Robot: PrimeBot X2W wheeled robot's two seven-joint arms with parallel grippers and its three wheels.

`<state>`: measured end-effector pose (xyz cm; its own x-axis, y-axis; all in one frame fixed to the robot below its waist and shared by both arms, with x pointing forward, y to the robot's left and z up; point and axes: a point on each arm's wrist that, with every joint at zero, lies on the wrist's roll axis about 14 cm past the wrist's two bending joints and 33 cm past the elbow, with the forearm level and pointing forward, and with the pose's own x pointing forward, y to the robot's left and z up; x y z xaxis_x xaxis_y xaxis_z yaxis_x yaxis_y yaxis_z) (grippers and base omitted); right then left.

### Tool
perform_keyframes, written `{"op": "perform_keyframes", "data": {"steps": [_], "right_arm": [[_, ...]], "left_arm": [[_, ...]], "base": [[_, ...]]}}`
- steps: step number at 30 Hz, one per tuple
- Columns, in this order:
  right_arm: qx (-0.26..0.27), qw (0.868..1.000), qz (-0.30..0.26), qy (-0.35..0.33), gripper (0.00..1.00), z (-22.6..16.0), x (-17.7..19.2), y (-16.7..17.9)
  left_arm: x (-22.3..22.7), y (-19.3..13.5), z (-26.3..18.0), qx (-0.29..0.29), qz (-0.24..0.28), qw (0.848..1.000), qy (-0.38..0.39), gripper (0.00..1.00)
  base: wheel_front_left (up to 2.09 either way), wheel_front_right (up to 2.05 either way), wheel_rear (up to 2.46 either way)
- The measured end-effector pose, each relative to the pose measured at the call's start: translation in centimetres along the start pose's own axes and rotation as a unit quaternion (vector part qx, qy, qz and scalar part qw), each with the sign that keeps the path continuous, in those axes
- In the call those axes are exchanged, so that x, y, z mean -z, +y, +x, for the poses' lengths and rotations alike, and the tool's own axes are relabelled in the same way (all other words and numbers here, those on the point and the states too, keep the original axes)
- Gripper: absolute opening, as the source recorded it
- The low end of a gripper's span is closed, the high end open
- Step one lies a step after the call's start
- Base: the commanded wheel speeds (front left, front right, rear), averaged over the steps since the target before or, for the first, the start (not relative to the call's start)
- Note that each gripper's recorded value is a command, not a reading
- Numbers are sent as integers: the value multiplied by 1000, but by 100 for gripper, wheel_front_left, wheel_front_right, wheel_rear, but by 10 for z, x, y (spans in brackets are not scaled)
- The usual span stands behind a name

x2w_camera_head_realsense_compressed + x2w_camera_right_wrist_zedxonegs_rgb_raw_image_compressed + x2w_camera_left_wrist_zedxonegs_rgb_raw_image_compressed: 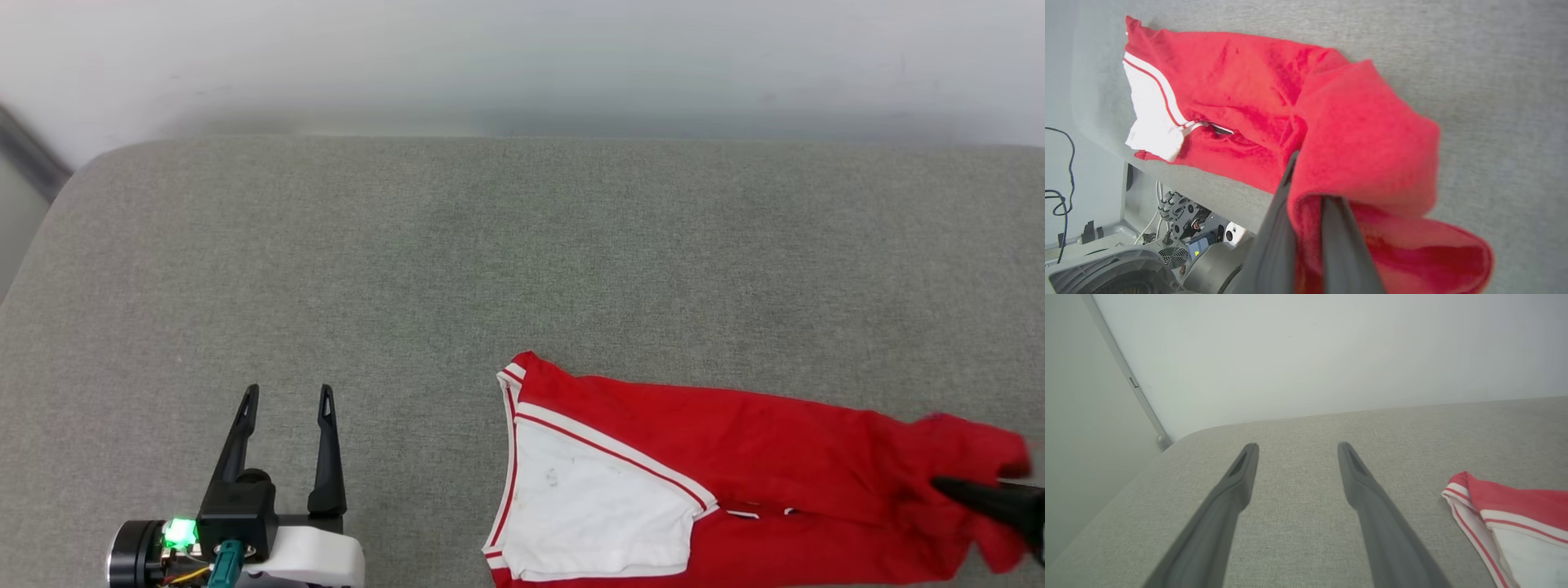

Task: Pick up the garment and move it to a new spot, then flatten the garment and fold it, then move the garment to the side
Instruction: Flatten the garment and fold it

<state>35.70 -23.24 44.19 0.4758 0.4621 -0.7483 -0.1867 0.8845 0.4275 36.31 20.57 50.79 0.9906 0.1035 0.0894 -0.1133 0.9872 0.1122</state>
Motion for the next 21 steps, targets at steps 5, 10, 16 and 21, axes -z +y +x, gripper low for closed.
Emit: {"op": "perform_keyframes", "data": {"steps": [5,10,16,21], "right_arm": [[-73,996,-47,4,0,17,-9,56],[-128,986,-109,22,0,41,-16,108],[-189,957,-209,66,0,88,-17,186],[-199,938,-268,95,0,115,-11,218]], "left_arm": [[4,-1,0,0,-2,1000,6,100],[5,-3,5,2,-4,1000,7,100],[13,-2,13,-1,-4,1000,17,100],[18,-3,18,-3,-6,1000,24,100]], "base": [[0,0,0],[0,0,0],[0,0,0],[0,0,0]]}}
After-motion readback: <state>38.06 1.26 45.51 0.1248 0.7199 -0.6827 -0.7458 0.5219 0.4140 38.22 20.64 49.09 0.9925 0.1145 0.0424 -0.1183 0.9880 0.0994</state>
